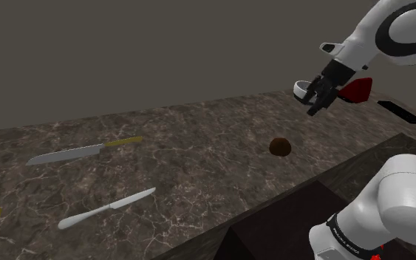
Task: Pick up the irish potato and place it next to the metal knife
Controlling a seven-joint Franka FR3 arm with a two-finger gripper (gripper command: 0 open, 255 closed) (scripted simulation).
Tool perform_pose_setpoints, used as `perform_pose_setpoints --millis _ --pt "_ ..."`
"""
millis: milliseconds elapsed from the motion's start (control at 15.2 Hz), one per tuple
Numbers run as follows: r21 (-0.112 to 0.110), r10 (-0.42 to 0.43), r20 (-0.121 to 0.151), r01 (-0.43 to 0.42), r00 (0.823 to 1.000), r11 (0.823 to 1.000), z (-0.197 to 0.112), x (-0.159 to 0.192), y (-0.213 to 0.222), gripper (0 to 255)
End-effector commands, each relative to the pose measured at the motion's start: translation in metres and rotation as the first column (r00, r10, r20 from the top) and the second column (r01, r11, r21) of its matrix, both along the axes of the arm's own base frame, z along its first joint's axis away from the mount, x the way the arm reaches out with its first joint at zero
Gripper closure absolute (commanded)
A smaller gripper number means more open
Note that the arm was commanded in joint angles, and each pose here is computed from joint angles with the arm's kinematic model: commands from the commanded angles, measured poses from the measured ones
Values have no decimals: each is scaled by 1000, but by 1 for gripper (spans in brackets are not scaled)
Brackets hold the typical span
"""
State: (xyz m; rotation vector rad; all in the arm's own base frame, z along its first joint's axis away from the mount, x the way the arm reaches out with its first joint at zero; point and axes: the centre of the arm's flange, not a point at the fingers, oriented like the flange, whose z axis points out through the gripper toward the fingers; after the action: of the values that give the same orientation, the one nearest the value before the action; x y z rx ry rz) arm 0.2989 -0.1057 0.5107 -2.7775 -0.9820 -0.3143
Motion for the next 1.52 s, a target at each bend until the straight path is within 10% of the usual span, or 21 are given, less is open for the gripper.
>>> perform_pose_setpoints --millis 0,264,594,1452 --pt "56 119 19 -120 993 991 -30 3 -17 0" --pt "159 327 64 -333 943 929 -88 18 -43 0" --pt "268 555 149 -574 818 774 -164 45 -62 0" --pt "271 561 152 -581 813 768 -200 44 -40 0"
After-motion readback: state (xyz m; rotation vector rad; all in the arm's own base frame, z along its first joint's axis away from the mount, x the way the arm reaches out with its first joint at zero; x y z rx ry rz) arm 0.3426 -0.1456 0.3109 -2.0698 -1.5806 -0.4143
